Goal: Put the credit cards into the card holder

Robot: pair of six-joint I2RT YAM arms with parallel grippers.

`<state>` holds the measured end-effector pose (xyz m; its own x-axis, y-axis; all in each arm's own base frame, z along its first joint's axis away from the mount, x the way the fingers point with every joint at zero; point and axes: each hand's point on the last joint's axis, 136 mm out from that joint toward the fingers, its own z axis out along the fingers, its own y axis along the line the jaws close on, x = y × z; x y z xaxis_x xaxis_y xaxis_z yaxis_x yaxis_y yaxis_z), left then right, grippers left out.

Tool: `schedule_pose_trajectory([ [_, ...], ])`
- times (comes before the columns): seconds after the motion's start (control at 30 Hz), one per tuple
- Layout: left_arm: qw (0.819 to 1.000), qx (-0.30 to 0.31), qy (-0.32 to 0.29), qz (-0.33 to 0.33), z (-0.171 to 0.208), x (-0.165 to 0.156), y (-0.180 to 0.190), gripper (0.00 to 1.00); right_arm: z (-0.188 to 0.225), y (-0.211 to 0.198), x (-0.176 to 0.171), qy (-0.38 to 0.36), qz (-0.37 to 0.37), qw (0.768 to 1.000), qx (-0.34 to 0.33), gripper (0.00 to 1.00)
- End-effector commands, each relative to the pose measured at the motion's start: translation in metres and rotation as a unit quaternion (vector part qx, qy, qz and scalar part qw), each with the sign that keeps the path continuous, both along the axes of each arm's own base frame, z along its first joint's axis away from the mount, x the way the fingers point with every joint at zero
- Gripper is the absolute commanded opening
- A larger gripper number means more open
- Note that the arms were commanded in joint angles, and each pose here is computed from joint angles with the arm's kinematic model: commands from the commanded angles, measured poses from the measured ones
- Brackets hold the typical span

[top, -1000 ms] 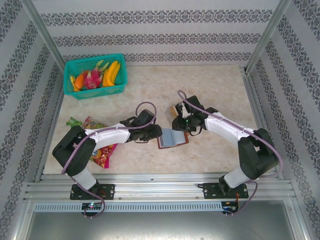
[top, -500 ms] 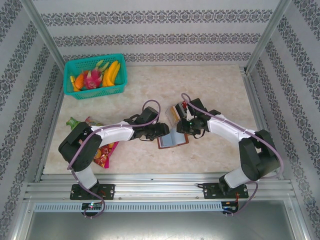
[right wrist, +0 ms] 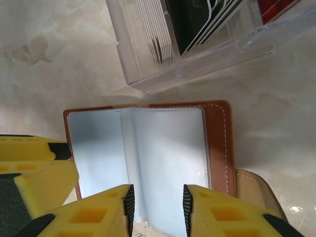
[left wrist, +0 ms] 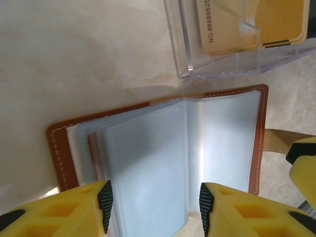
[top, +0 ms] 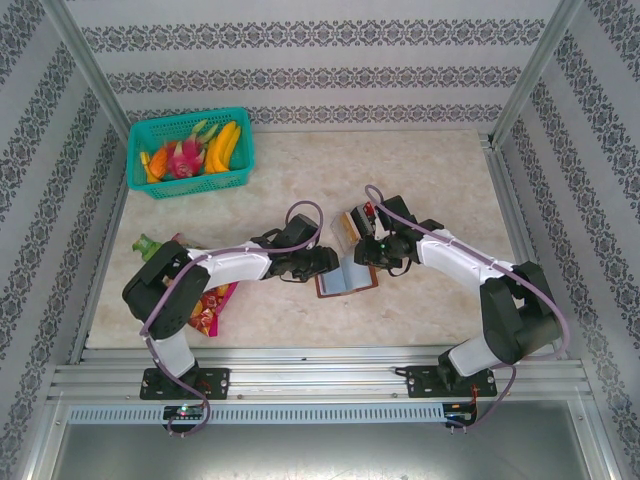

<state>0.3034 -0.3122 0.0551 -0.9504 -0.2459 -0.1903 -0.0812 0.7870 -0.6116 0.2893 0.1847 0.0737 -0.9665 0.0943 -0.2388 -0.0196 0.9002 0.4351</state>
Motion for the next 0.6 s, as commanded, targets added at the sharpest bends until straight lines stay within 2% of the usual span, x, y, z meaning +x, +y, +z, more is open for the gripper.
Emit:
schedule_pose_trajectory([
  [0.0,0.999,0.017,-0.023,0.024,0.013,0.001,0.014,0.55,-0.001,-0.005,-0.004,0.003,-0.008,1.0,-0.001,0.35],
  [0.23,1.0,-0.011,-0.005,0.01,0.005,0.0,-0.002,0.55,-0.003,-0.003,-0.004,0.007,-0.008,1.0,0.003,0.35],
  [0.57,1.0,-0.009,0.01,0.003,-0.005,0.002,-0.011,0.51,-0.005,-0.002,-0.005,0.008,-0.007,1.0,0.009,0.34],
])
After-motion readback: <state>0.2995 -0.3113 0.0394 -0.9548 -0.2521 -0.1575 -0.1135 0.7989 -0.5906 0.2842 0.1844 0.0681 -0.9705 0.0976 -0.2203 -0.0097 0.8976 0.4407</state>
